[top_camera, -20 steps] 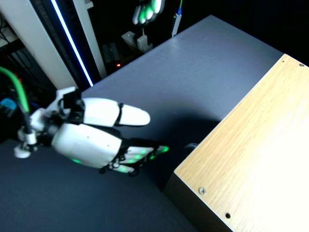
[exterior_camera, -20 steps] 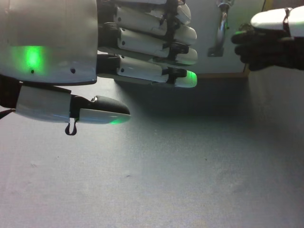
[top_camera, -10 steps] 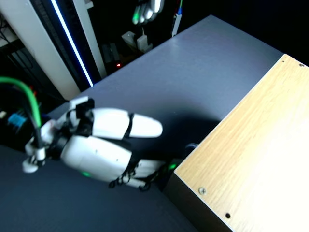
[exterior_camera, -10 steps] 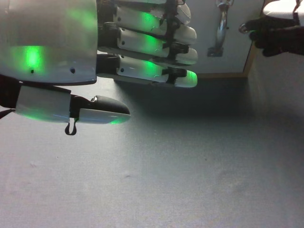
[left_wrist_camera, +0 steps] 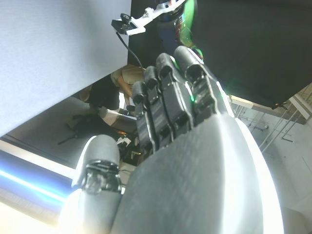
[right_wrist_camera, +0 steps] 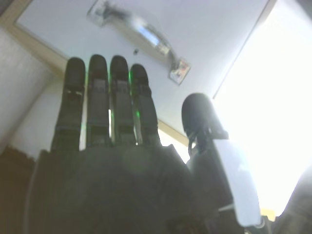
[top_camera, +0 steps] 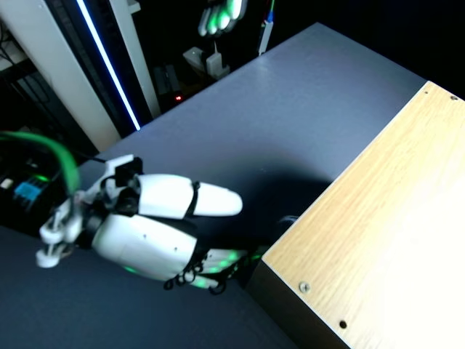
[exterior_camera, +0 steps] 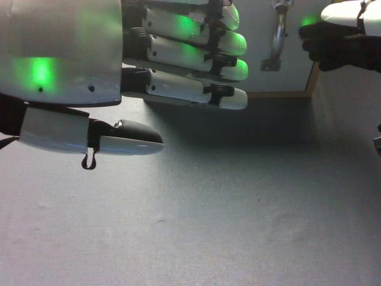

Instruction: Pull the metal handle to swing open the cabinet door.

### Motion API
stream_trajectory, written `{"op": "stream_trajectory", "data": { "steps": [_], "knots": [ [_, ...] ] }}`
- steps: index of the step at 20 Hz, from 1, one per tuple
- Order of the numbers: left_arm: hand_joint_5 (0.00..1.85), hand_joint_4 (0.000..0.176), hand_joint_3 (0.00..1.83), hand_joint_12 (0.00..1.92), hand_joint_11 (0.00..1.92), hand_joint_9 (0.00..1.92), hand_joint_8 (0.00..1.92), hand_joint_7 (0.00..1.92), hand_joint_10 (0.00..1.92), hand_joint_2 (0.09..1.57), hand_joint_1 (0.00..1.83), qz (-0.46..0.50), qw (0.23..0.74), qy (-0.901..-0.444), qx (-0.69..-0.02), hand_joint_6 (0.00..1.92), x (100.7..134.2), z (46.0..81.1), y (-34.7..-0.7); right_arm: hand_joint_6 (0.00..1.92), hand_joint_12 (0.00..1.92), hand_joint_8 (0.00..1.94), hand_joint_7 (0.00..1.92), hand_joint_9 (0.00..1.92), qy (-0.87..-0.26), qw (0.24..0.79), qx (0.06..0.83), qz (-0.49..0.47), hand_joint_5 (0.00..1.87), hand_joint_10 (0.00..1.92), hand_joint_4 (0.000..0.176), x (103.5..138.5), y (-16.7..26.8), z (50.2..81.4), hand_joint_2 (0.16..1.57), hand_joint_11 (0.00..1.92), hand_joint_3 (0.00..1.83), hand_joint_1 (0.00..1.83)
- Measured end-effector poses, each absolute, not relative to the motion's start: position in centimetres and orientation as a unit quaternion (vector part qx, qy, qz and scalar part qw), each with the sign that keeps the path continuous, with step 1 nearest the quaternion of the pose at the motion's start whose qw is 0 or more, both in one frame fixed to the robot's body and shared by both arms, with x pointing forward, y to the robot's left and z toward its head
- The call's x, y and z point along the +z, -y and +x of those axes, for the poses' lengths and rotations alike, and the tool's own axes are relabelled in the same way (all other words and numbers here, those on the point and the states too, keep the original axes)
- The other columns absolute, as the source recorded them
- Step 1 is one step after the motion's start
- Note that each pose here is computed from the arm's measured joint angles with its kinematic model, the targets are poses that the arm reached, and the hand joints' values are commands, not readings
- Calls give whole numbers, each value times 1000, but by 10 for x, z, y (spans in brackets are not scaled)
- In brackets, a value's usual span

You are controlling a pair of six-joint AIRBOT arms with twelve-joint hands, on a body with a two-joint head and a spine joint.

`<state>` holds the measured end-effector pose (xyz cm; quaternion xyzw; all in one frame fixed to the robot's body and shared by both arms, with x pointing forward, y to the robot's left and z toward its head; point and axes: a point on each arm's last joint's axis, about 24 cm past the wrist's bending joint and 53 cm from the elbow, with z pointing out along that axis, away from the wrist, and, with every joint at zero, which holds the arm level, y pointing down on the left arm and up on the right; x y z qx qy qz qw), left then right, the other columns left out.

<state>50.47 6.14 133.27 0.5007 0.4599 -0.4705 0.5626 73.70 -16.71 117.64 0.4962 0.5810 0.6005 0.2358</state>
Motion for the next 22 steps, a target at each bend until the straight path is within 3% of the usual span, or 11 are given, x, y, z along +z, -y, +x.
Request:
{"op": "stream_trajectory", "data": {
  "steps": [10, 22],
  "knots": [
    [442, 0, 64, 824, 38, 406, 3, 437, 3, 1571, 0, 500, 563, -460, -471, 3, 1333, 505, -61, 3, 925, 0, 387, 351, -574, 216, 614, 496, 384, 1, 0, 1166, 138, 744, 1571, 0, 48, 0],
    [450, 0, 56, 823, 46, 411, 3, 444, 4, 1571, 0, 501, 563, -460, -471, 3, 1333, 505, -61, 4, 930, 3, 386, 350, -578, 212, 614, 495, 374, 5, 0, 1162, 136, 738, 1571, 0, 40, 0]
  ]
}}
